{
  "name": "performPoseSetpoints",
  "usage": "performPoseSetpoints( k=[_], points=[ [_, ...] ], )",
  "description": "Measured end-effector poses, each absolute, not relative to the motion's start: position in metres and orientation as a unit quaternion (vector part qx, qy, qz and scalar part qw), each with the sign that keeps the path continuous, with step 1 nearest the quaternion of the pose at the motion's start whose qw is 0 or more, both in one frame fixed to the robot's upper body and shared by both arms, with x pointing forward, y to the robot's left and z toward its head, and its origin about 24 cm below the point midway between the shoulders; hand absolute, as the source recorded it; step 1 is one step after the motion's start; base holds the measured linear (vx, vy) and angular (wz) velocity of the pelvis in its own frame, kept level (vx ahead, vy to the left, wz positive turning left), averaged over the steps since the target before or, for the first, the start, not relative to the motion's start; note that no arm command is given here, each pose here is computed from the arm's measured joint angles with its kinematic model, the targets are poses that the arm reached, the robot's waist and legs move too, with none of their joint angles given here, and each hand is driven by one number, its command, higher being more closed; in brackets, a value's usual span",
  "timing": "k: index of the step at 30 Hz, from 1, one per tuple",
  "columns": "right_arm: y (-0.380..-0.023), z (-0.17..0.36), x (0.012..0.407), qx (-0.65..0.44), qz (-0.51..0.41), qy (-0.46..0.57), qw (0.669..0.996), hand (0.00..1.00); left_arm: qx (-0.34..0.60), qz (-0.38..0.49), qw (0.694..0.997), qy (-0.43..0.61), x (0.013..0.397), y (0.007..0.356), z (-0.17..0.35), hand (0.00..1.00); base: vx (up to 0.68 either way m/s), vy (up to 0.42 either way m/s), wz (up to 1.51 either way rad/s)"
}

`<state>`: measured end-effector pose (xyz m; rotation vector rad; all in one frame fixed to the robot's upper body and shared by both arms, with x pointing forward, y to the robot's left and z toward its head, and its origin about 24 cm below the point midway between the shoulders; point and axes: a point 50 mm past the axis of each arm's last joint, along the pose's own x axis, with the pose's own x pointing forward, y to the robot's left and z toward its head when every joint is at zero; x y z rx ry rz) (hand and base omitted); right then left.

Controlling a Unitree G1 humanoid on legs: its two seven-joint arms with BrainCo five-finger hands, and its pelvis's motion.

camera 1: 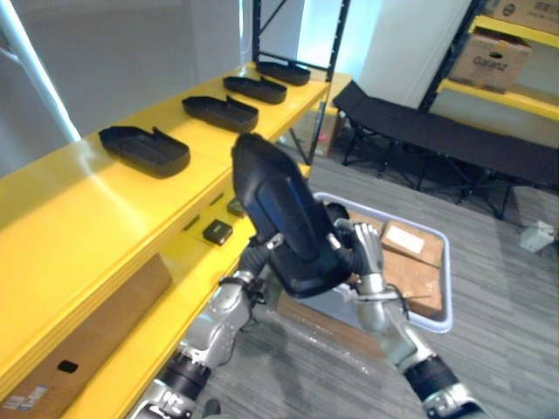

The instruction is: Walk over and take plastic housings, then place them on the shelf

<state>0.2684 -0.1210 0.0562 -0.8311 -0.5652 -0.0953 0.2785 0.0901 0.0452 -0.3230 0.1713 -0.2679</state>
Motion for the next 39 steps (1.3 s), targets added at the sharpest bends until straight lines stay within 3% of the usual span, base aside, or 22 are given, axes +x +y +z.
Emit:
performPoseSetpoints(
  k=[7,12,16,20,24,30,34,37,39],
  points=[
    [-0.113,0.053,0.263,-0.369,-0.033,-0.273,0.888,0.0,-0.152,-0.116,0.979,0.065,0.282,0.099,0.052,1.0,0.0,0.0,0.0],
    [-0.106,0.072,0.257,-0.262,-0.057,-0.3,0.915,0.0,-0.171,-0.106,0.979,0.016,0.28,0.098,0.071,1.0,0.0,0.0,-0.01],
    [-0.098,0.099,0.252,-0.175,-0.064,-0.348,0.919,0.0,-0.216,-0.081,0.973,-0.031,0.281,0.097,0.086,1.0,-0.01,0.0,-0.06],
    [-0.096,0.13,0.249,-0.104,-0.068,-0.403,0.907,0.0,-0.172,-0.007,0.983,-0.057,0.284,0.114,0.09,1.0,-0.05,0.0,-0.08],
    [-0.114,0.157,0.247,-0.061,-0.136,-0.446,0.883,0.0,-0.109,0.108,0.982,-0.106,0.285,0.144,0.098,1.0,-0.03,0.002,-0.07],
    [-0.155,0.177,0.243,0.027,-0.236,-0.443,0.864,0.0,-0.075,0.296,0.926,-0.224,0.27,0.199,0.133,1.0,0.0,0.0,0.0],
    [-0.178,0.171,0.239,0.044,-0.278,-0.419,0.863,0.0,-0.057,0.349,0.888,-0.293,0.258,0.212,0.153,1.0,0.0,0.0,0.0],
    [-0.198,0.155,0.236,0.046,-0.288,-0.366,0.884,0.0,-0.044,0.37,0.87,-0.322,0.251,0.218,0.162,1.0,0.0,0.0,0.0],
    [-0.207,0.134,0.234,0.047,-0.261,-0.302,0.916,0.0,-0.052,0.379,0.856,-0.349,0.244,0.224,0.169,1.0,0.0,0.0,0.0]
  ],
)
